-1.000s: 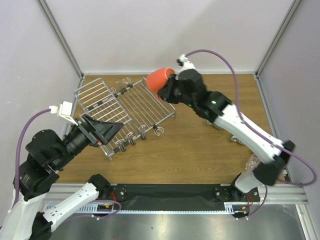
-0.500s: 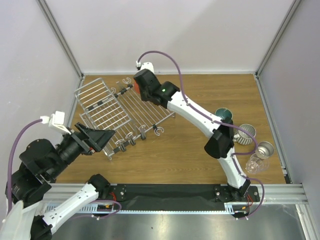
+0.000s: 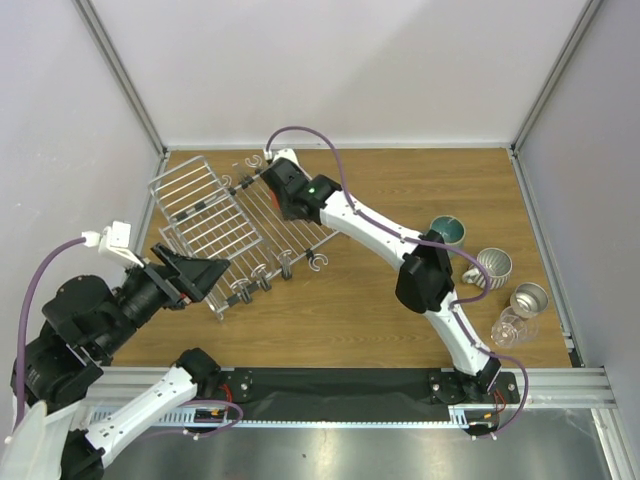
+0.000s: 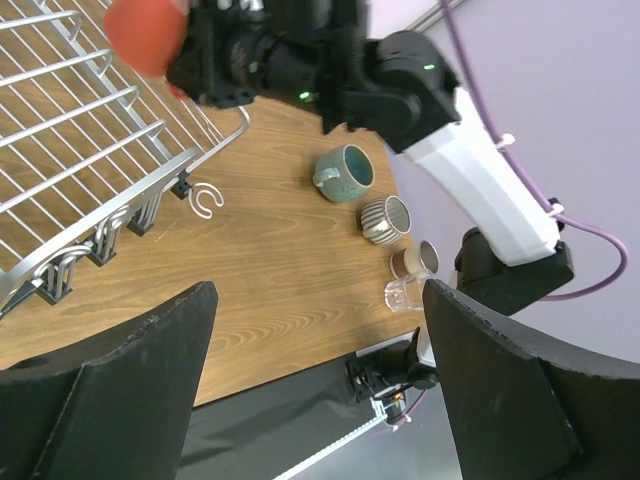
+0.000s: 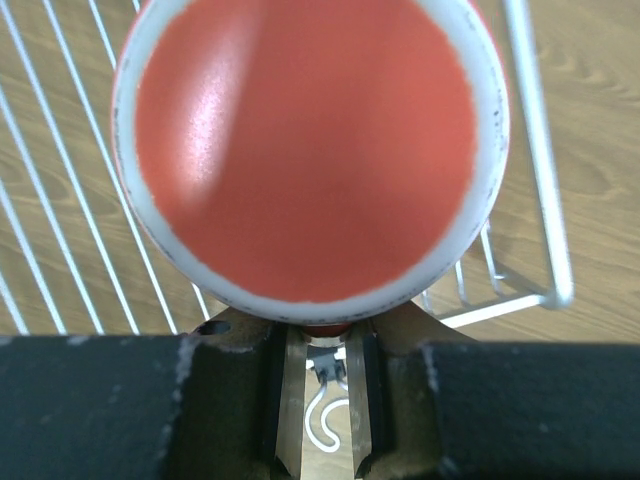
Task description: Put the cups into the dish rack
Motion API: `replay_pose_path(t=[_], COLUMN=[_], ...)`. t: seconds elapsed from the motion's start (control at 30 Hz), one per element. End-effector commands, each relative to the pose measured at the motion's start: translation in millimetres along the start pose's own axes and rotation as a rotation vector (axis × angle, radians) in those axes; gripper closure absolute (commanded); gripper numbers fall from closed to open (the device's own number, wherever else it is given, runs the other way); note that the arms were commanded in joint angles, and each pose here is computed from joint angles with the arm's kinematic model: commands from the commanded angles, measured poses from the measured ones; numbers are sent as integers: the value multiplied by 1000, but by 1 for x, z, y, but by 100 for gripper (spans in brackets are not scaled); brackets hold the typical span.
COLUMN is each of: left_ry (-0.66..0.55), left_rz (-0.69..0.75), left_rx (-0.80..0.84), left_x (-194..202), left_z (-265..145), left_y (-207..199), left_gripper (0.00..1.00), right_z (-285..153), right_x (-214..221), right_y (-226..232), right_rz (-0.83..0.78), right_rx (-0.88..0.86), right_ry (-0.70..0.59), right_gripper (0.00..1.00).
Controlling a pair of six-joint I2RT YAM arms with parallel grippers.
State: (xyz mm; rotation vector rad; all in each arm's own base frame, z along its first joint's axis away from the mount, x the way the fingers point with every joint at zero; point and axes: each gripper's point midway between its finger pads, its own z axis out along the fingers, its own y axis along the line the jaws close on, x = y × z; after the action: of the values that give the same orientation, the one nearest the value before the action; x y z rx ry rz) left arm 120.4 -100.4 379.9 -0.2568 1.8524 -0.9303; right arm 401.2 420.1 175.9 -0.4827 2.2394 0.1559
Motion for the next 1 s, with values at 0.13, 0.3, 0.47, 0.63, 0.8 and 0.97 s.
replay_pose_path(t=[0.13, 0.3, 0.47, 0.63, 0.8, 0.97], left_ry=[4, 6, 2, 3, 5, 11], left_rz=[-15, -21, -28, -31, -28, -29], left_rx=[11, 11, 20, 16, 23, 19], left_x=[-6, -6, -6, -5, -5, -4], left_z=[6, 8, 7, 6, 4, 4], left_y=[-11, -12, -13, -12, -12, -12], left_gripper=[10, 10, 10, 10, 10, 10], right_z=[20, 36, 45, 50, 50, 46], right_x=[-6, 12, 22, 28, 36, 34], right_y=[20, 25, 26, 25, 27, 27], right_rz=[-2, -18, -24, -31, -47, -41], right_rx=[-55, -65, -53, -43, -47, -53], right_ry=[-51, -8, 10, 24, 48, 50], right_gripper=[100, 100, 100, 93, 72, 54])
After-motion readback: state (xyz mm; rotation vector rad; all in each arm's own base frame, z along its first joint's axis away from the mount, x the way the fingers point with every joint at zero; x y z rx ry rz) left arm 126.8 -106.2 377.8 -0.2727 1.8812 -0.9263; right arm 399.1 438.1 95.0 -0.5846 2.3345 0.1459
